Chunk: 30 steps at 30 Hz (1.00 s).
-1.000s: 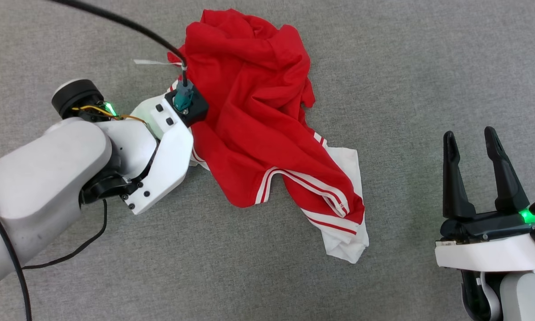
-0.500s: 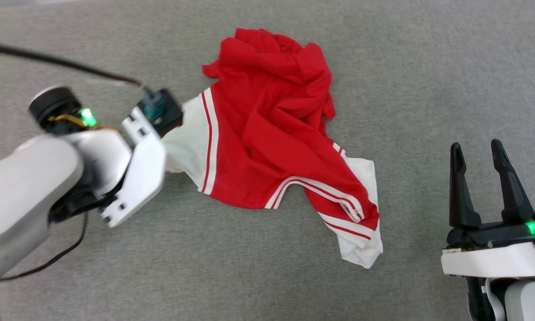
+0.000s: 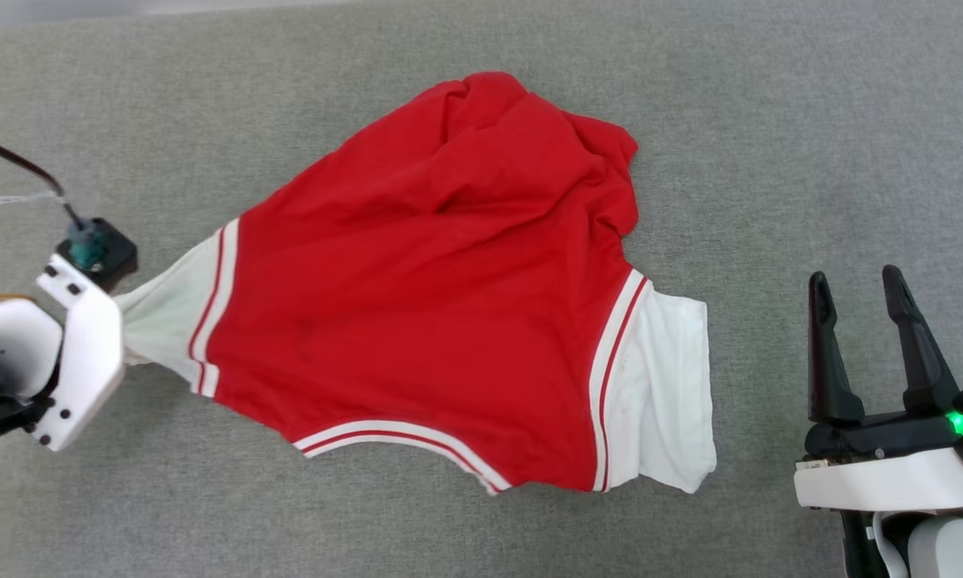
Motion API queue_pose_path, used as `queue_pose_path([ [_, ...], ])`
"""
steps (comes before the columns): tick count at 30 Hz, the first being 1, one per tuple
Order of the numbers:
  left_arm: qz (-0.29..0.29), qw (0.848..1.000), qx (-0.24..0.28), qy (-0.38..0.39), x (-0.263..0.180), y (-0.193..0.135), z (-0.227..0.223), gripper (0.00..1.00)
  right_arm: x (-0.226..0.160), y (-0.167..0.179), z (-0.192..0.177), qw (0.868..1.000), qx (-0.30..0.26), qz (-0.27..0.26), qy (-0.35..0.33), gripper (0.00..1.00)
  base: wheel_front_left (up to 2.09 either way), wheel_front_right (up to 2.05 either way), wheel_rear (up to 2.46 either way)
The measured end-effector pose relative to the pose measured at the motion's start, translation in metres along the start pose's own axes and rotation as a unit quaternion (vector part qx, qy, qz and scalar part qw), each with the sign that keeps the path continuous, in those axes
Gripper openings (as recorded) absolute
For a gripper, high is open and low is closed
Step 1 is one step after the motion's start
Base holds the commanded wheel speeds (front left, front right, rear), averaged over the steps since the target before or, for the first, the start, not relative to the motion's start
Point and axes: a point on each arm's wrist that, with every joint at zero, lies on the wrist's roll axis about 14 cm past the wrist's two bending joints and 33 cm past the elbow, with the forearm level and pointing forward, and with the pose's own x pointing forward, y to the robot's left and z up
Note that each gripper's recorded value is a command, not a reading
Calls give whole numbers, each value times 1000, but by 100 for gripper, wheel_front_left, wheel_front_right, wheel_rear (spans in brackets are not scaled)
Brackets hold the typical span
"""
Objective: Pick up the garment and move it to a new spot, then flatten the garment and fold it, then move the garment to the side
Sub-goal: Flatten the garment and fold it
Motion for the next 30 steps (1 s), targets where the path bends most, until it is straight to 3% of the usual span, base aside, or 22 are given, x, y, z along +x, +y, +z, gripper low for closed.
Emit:
queue_pose_path([
  [4,2,999,-20,27,15,2,-19,0,-2,-4,-3,1000,-3,-6,6,100,0,0,0],
  [8,4,999,-40,-6,21,-1,-9,0,-4,-8,-4,1000,-8,-11,9,100,0,0,0],
  [9,6,999,-42,-20,21,-1,-5,40,-5,-10,-3,1000,-9,-13,8,100,0,0,0],
  [10,11,998,-46,-36,19,-1,1,100,-6,-10,-2,1000,-11,-14,7,100,0,0,0],
  [13,27,992,-77,-98,8,3,17,100,-8,-7,9,1000,-19,-9,-7,100,0,0,0],
  [19,88,969,-92,-211,-32,13,31,100,-10,-1,48,997,-57,1,-58,100,0,0,0],
  [21,115,954,-104,-256,-49,16,34,100,-9,4,64,994,-75,11,-80,100,0,0,0],
  [24,176,918,-122,-333,-78,26,43,100,-3,8,92,987,-103,28,-121,100,0,0,0],
  [25,176,918,-122,-333,-78,26,43,100,-3,8,92,987,-103,28,-121,100,0,0,0],
  [27,189,900,-141,-367,-86,8,37,100,2,16,113,979,-128,53,-152,100,0,0,0],
  [30,223,870,-161,-409,-105,8,39,100,7,26,128,969,-157,82,-173,100,0,0,0],
])
